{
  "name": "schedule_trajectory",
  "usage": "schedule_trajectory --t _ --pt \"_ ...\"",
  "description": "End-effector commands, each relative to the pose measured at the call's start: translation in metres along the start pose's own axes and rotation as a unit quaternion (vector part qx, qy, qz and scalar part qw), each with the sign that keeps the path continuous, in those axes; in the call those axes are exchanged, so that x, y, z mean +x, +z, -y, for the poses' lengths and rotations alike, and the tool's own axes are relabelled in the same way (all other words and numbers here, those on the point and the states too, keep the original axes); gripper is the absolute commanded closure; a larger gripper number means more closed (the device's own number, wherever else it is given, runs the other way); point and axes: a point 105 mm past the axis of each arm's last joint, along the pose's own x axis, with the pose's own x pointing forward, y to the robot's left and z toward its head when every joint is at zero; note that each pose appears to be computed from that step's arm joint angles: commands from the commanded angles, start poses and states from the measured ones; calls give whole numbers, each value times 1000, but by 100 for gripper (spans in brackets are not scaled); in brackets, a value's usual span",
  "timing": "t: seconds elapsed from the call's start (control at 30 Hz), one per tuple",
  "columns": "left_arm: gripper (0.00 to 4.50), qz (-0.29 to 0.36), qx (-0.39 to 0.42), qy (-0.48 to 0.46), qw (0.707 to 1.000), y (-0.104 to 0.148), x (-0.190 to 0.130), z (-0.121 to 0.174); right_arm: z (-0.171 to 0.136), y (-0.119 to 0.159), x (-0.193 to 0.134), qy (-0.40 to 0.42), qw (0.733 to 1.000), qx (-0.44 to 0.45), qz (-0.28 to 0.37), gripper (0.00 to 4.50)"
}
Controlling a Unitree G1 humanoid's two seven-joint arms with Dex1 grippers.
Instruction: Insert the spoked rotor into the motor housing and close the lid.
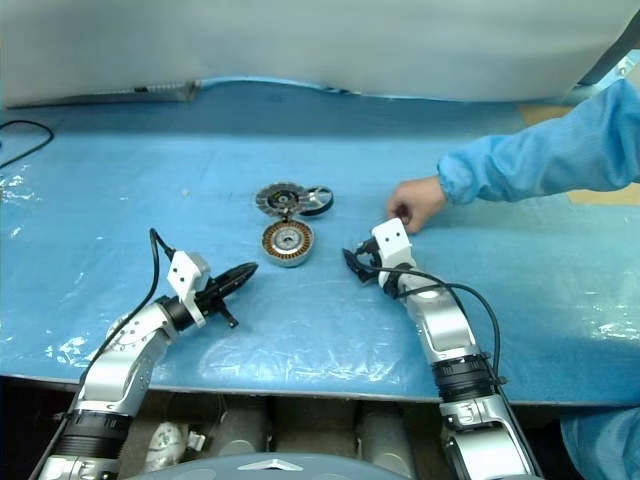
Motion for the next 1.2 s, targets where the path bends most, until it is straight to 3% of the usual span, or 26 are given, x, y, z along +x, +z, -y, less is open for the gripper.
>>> schedule_trajectory --t 0.03,0.33,0.47,0.73,1.03,1.13,1.2 --pt "448 15 15 1 1000 9 2 -2 1 4 -4 0 1000 -12 6 0" --pt "448 18 11 -4 1000 7 3 -1 -7 32 -10 28 998 0 61 0" --pt "448 16 16 -2 1000 4 3 -2 11 38 -11 -15 998 2 67 0" --pt "448 13 19 -6 1000 -1 4 -3 48 19 -12 -95 995 30 29 0" --pt "448 11 21 -9 1000 -5 4 -2 62 -3 -10 -135 989 62 -5 0" --pt "450 10 21 -9 1000 -6 4 -2 62 -9 -9 -141 988 60 -19 62" --pt "450 10 21 -9 1000 -6 4 -2 61 -11 -8 -141 988 59 -21 130"
